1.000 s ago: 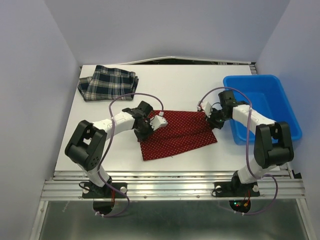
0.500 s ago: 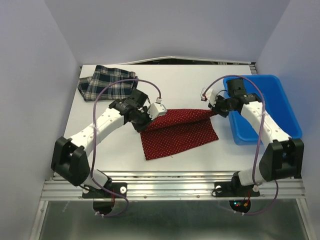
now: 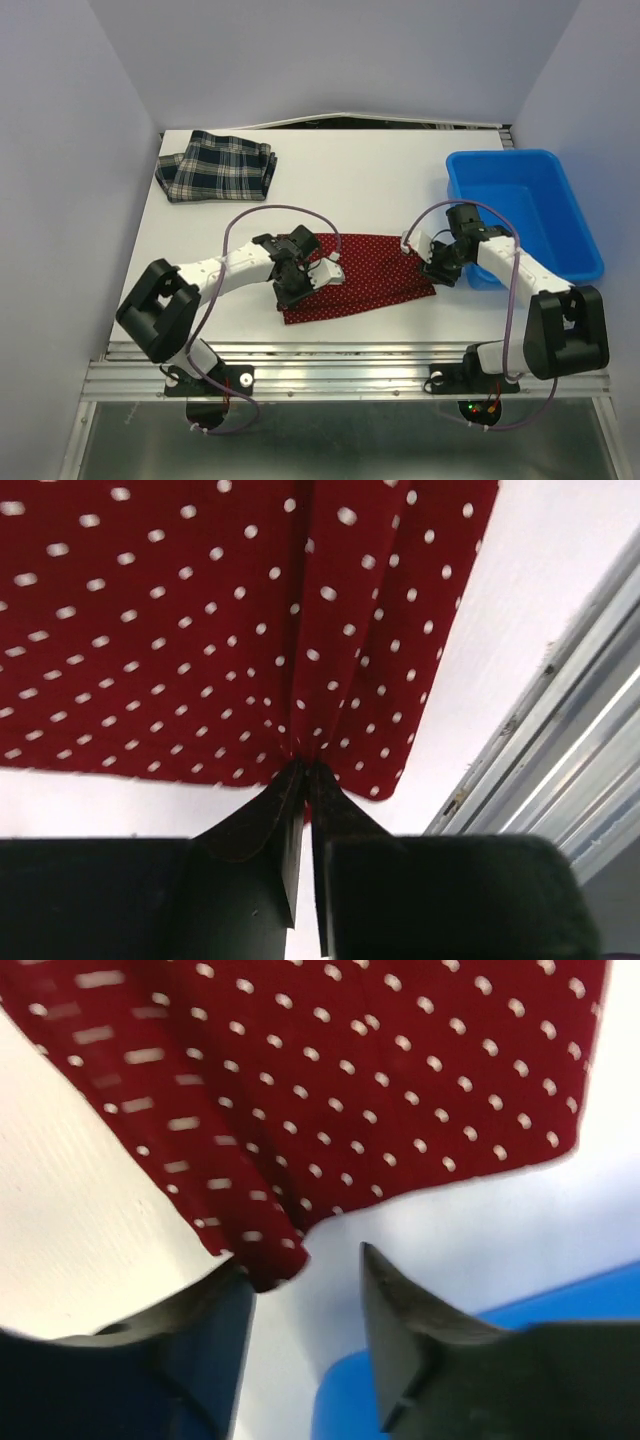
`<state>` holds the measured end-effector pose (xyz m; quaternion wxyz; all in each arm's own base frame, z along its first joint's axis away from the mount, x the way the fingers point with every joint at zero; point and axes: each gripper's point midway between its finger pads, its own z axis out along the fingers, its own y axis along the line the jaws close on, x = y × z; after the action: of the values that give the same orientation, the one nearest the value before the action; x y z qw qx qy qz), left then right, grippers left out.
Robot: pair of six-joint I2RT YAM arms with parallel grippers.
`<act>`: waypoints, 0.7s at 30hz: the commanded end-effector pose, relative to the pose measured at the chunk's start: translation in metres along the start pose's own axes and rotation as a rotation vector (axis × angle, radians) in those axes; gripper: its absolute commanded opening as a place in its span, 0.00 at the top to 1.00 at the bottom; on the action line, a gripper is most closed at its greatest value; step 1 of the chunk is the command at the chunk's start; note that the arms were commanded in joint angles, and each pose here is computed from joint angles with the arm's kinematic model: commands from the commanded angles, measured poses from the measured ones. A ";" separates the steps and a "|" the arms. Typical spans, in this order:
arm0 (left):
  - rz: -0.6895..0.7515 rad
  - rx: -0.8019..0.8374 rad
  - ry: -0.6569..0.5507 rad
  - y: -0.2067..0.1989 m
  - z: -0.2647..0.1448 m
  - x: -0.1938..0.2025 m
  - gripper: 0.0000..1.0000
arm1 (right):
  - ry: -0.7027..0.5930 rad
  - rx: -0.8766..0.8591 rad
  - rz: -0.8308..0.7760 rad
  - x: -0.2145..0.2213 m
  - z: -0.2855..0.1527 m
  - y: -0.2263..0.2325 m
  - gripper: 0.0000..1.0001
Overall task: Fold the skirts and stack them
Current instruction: Fold the skirt
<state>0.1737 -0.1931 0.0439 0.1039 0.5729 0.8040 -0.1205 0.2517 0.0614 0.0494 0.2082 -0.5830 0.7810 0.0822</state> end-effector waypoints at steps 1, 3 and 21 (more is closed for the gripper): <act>0.002 -0.026 0.039 0.006 0.011 0.008 0.76 | -0.058 0.047 -0.028 -0.014 -0.009 -0.005 0.36; 0.020 0.011 0.021 -0.001 0.005 0.005 0.66 | -0.075 0.078 -0.034 -0.022 -0.020 -0.010 0.32; -0.018 -0.073 -0.129 0.026 -0.023 -0.028 0.61 | -0.239 -0.017 0.147 -0.097 -0.033 -0.049 0.47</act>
<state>0.1961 -0.2016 0.0931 0.1932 0.5762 0.7807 -0.1451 0.3163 0.1070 0.1555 0.3253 -0.5279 0.7736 0.1305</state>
